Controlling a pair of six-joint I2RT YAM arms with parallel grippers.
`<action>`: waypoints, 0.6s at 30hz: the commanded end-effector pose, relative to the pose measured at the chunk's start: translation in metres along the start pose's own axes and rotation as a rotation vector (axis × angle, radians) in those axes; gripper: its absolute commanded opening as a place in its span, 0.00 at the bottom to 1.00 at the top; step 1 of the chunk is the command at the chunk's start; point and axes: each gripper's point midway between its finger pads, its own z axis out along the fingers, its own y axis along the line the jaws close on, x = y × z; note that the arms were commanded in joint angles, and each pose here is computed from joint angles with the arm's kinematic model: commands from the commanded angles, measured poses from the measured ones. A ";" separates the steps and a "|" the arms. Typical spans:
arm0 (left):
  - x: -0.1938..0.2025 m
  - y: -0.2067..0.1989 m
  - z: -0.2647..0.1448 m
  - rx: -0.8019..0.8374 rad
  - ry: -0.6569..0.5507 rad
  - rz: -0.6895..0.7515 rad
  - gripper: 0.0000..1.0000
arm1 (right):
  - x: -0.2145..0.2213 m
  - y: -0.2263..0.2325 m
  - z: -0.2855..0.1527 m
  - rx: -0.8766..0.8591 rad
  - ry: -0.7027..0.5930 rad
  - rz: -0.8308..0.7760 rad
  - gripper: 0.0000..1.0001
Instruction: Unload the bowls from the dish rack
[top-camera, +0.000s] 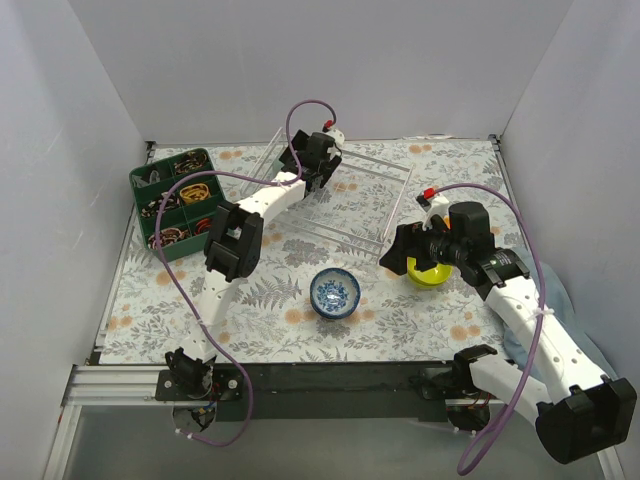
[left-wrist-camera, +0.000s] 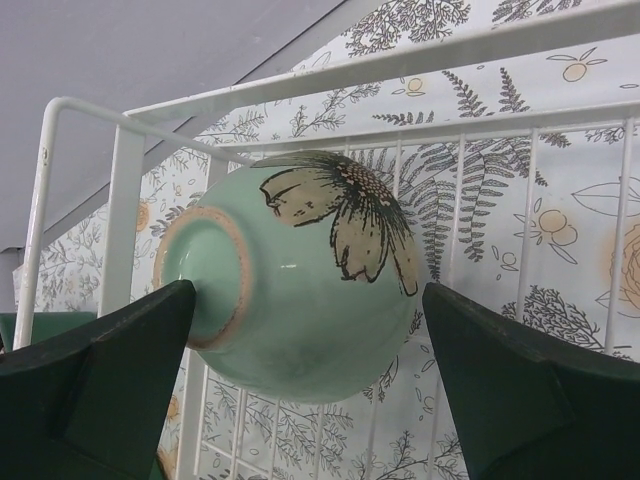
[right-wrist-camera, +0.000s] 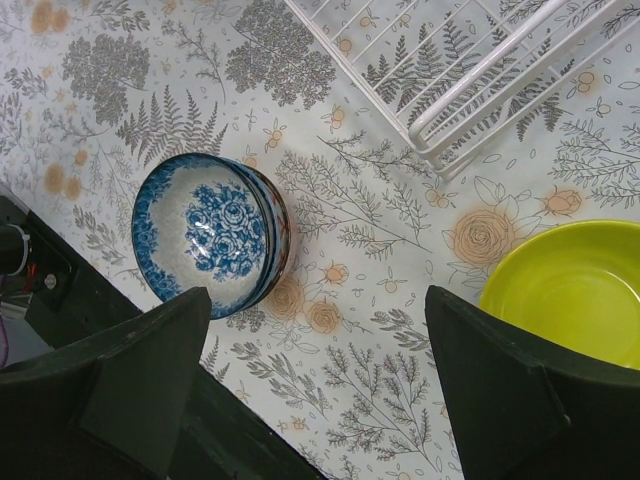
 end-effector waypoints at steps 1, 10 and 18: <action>0.027 -0.010 0.013 0.001 0.069 -0.009 0.98 | -0.021 0.006 -0.005 -0.008 -0.052 -0.042 0.96; 0.064 -0.013 0.005 -0.009 0.186 0.097 0.98 | -0.022 0.005 -0.003 -0.001 -0.044 -0.041 0.96; 0.063 -0.019 -0.034 0.056 0.214 0.111 0.87 | -0.023 0.004 -0.002 0.004 -0.046 -0.030 0.95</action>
